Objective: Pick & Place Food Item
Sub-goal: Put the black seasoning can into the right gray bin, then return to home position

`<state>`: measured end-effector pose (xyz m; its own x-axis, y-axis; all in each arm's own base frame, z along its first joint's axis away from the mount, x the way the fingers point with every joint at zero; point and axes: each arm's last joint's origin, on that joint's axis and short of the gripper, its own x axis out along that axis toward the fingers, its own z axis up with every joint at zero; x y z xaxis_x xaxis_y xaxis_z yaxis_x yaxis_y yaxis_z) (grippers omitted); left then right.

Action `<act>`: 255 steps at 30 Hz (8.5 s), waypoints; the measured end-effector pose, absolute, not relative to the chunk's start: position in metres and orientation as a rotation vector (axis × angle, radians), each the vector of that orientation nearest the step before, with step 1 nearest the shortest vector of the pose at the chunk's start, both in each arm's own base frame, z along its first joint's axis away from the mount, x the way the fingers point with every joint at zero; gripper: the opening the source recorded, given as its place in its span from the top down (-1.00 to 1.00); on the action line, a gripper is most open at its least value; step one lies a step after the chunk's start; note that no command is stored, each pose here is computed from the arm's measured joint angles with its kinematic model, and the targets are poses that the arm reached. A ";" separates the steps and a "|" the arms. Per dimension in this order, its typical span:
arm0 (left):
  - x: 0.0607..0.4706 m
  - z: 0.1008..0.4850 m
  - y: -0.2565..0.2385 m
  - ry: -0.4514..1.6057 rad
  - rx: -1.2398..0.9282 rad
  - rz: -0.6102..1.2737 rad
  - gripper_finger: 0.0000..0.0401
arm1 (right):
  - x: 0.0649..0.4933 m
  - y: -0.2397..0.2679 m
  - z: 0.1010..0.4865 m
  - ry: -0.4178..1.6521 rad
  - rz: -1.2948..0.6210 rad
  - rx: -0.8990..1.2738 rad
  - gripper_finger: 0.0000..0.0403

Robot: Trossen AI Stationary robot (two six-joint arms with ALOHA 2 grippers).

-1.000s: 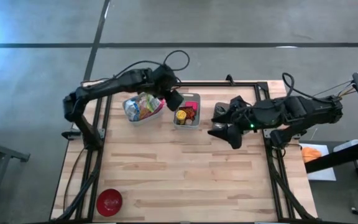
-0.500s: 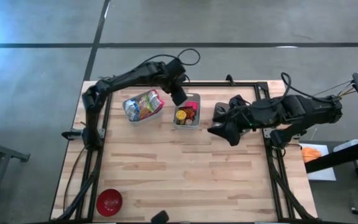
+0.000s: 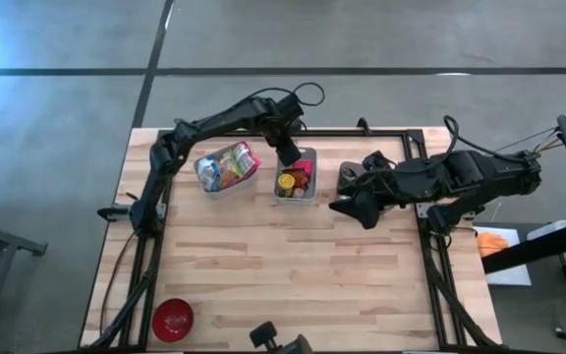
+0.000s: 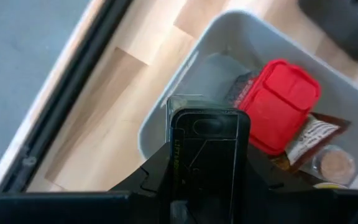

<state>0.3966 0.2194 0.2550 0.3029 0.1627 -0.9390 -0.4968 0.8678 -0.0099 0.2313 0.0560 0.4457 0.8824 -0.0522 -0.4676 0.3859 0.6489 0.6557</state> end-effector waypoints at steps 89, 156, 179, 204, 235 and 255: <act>0.324 0.346 0.142 0.994 -0.299 0.388 -0.06 | 0.221 0.055 0.475 0.333 -0.186 0.593 -0.73; 0.097 0.318 0.003 0.239 -0.111 0.011 1.00 | 0.130 0.025 0.427 0.011 -0.158 0.255 0.89; 0.114 0.215 0.000 0.175 -0.157 -0.133 1.00 | 0.121 0.029 0.286 -0.090 0.095 0.313 0.89; 0.102 0.165 -0.001 0.023 -0.218 -0.143 1.00 | 0.091 0.020 0.204 -0.278 0.108 0.383 0.89; 0.107 0.155 0.000 0.130 -0.124 -0.126 1.00 | 0.094 0.034 0.173 -0.070 0.514 0.003 0.89; 0.107 0.154 0.000 0.131 -0.123 -0.126 1.00 | 0.097 0.027 0.172 -0.046 0.230 0.084 0.89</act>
